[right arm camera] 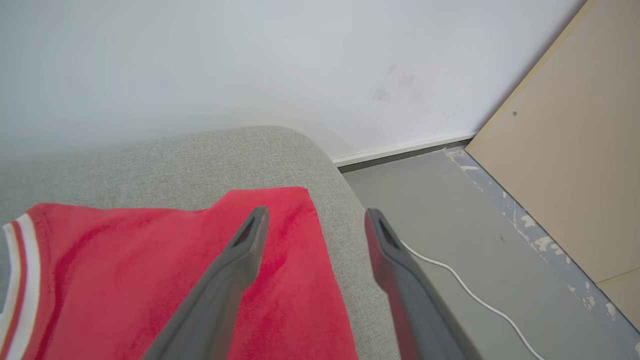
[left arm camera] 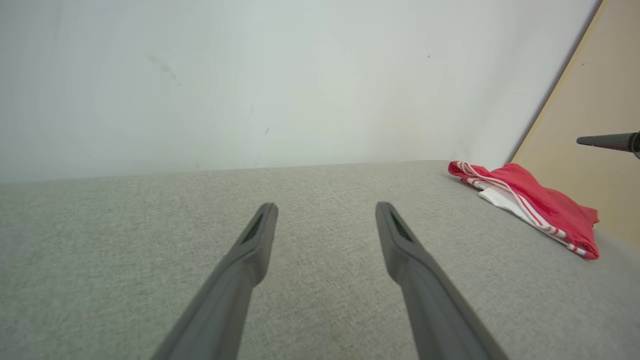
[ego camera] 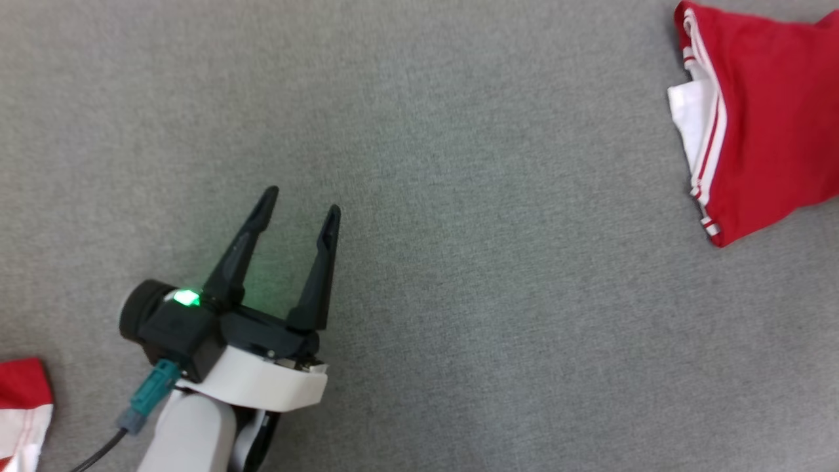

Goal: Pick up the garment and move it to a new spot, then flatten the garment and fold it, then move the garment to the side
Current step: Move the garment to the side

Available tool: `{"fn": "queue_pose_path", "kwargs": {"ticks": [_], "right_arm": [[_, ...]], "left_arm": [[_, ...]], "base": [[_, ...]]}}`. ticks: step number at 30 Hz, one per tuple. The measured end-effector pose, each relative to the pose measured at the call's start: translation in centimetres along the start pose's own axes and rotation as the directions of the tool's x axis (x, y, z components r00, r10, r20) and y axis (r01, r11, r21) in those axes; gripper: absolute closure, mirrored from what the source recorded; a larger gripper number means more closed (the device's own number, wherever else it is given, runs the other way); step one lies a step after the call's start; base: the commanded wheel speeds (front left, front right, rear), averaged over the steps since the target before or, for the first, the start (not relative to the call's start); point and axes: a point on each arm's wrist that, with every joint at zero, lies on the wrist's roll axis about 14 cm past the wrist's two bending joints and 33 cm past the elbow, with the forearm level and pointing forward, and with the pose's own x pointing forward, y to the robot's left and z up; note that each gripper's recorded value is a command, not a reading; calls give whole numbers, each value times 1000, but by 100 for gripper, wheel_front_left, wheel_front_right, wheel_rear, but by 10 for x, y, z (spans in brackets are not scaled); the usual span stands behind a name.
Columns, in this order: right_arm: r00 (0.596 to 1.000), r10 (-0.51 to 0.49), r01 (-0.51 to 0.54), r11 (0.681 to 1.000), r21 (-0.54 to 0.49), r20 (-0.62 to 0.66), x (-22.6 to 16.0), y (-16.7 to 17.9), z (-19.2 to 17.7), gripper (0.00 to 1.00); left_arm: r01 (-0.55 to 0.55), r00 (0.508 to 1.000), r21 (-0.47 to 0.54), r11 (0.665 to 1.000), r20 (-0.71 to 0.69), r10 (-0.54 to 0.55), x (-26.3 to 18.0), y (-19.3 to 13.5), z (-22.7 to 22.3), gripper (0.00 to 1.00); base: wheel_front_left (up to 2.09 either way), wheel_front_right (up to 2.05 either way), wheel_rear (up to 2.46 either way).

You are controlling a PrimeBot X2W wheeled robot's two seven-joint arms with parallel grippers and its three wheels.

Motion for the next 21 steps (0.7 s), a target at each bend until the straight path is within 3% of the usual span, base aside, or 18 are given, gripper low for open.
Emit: {"fn": "queue_pose_path", "kwargs": {"ticks": [6,12,21], "right_arm": [[990,53,-46,997,-56,128,-26,9,45,0],[948,164,-140,984,-106,273,-65,33,90,0],[820,352,-313,936,-160,451,-140,74,125,0]], "left_arm": [[1,999,1,1000,33,-1,-7,-16,26,0],[-29,997,28,999,76,27,-22,-26,59,0],[-144,976,79,986,178,128,-59,-17,115,0]], "base": [[0,0,0],[0,0,0],[0,0,0]]}}
